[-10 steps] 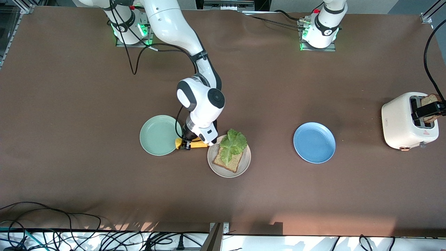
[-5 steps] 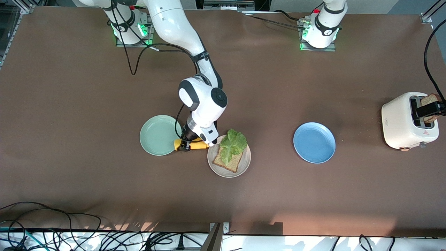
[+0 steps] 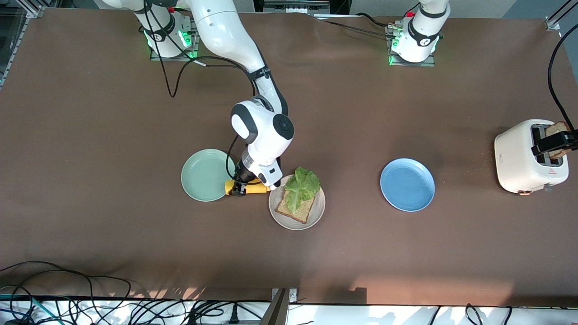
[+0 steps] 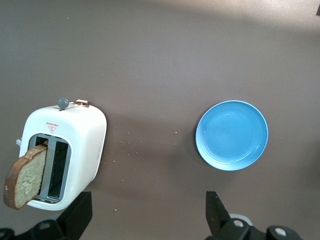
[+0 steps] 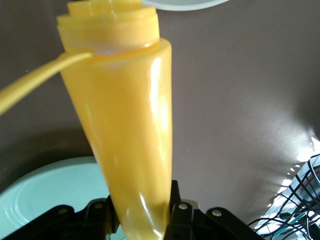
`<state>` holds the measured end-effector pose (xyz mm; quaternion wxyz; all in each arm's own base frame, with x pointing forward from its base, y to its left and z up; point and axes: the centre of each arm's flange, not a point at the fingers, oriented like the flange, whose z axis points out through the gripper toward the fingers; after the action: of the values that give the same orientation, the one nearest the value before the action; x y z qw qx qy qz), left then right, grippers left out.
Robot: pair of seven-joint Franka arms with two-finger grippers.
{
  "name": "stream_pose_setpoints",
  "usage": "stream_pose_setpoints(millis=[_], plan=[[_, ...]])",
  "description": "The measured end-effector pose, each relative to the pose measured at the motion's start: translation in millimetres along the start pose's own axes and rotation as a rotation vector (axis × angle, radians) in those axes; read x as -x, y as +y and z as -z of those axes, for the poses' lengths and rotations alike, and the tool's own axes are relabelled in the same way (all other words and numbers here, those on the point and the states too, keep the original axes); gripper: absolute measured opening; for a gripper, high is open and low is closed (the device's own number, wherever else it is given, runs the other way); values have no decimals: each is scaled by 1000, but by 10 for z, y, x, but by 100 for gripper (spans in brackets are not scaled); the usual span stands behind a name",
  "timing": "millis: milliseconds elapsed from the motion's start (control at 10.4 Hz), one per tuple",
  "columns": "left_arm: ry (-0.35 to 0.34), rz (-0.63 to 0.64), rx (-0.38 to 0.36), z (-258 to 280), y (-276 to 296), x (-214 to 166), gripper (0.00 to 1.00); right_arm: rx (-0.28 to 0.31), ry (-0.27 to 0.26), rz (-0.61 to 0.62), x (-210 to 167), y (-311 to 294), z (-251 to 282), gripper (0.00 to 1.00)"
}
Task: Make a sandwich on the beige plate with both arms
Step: 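Hold the yellow bottle nozzle over the lettuce with the right gripper, then carry the yellow bottle back beside the green plate with the right gripper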
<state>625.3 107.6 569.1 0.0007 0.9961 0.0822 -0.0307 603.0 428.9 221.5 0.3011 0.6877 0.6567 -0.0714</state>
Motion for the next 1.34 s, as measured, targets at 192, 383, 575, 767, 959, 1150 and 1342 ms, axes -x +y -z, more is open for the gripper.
stream_pose_setpoints(millis=[192,383,575,767,959,1150,1342], plan=[[-1,0,0,-5,0,1,100,0,0,-1,1,1,-1,38],[-3,0,0,-11,1,0,100,0,-1,-2,7,6,-4,38],[-4,0,0,-16,1,0,100,-8,4,-11,46,44,-31,38],[-6,-1,0,-21,2,-1,100,-69,37,-32,311,238,-10,38],[-7,0,0,-26,0,-2,100,-265,145,-72,923,540,-53,38],[-9,6,0,-35,-37,-3,100,-404,324,-53,1701,896,-334,38],[-22,23,-2,-96,-145,-17,100,-478,481,5,2223,1018,-643,38]])
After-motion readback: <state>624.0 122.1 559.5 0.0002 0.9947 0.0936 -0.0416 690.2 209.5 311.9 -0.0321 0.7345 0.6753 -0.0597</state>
